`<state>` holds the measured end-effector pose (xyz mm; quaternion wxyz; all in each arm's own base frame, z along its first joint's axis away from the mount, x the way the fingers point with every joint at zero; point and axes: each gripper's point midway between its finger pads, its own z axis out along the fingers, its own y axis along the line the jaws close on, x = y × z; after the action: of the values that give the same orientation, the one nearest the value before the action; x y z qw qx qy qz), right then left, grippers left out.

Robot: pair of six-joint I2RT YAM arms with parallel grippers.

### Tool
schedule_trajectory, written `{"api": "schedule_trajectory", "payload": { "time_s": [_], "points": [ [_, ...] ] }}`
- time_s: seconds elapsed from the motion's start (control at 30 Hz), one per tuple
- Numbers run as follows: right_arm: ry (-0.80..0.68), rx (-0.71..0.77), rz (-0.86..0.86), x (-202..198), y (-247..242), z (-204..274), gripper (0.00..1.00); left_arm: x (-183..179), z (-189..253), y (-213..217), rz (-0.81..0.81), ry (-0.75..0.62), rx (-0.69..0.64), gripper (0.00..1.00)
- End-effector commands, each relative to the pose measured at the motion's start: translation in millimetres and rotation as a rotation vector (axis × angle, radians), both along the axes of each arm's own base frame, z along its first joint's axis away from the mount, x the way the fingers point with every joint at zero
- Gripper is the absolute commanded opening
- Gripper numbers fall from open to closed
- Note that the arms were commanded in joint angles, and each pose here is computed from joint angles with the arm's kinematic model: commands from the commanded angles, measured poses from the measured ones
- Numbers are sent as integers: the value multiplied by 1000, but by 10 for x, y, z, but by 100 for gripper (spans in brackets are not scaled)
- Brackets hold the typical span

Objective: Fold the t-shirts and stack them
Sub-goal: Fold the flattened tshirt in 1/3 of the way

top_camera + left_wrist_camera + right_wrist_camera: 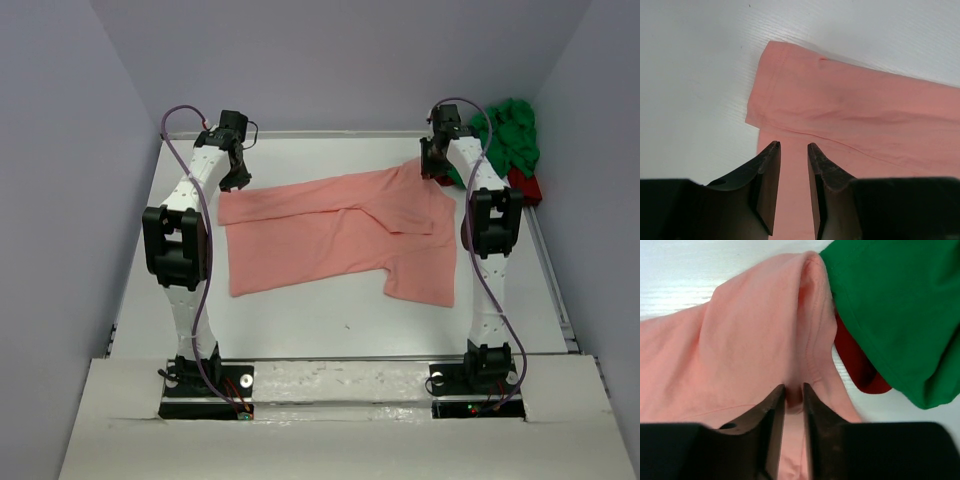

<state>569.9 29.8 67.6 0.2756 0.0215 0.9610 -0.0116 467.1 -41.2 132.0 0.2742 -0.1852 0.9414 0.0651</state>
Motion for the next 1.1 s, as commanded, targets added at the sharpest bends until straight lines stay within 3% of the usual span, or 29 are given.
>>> {"api": "schedule_trajectory", "payload": {
  "time_s": [0.0,0.07,0.37,0.63,0.77,0.9,0.93,0.97,1.0,1.07],
  "points": [
    [-44,6,16,91,31,148,14,-3,100,10,-12,-22,4,39],
    [-57,-18,-11,121,-24,148,0,-5,75,8,-13,-19,3,39],
    [-105,-209,-134,263,-463,136,0,-57,-23,-2,-25,4,-1,39],
    [-133,-196,-135,325,-491,199,0,-90,-154,-61,-47,22,-14,40],
    [-126,-168,-124,301,-439,194,0,-181,-432,-63,-26,101,8,39],
    [-121,-165,-121,289,-432,190,0,-354,-622,-239,-19,134,-41,31],
    [-122,-169,-128,285,-444,196,0,-338,-619,-293,-26,114,-54,25],
    [-117,-167,-121,275,-435,184,0,-382,-636,-347,-34,119,-62,7],
    [-119,-166,-121,280,-435,195,0,-398,-660,-377,-38,126,-71,0],
    [-124,-160,-120,286,-424,213,0,-486,-753,-468,-44,167,-124,0]
  ]
}}
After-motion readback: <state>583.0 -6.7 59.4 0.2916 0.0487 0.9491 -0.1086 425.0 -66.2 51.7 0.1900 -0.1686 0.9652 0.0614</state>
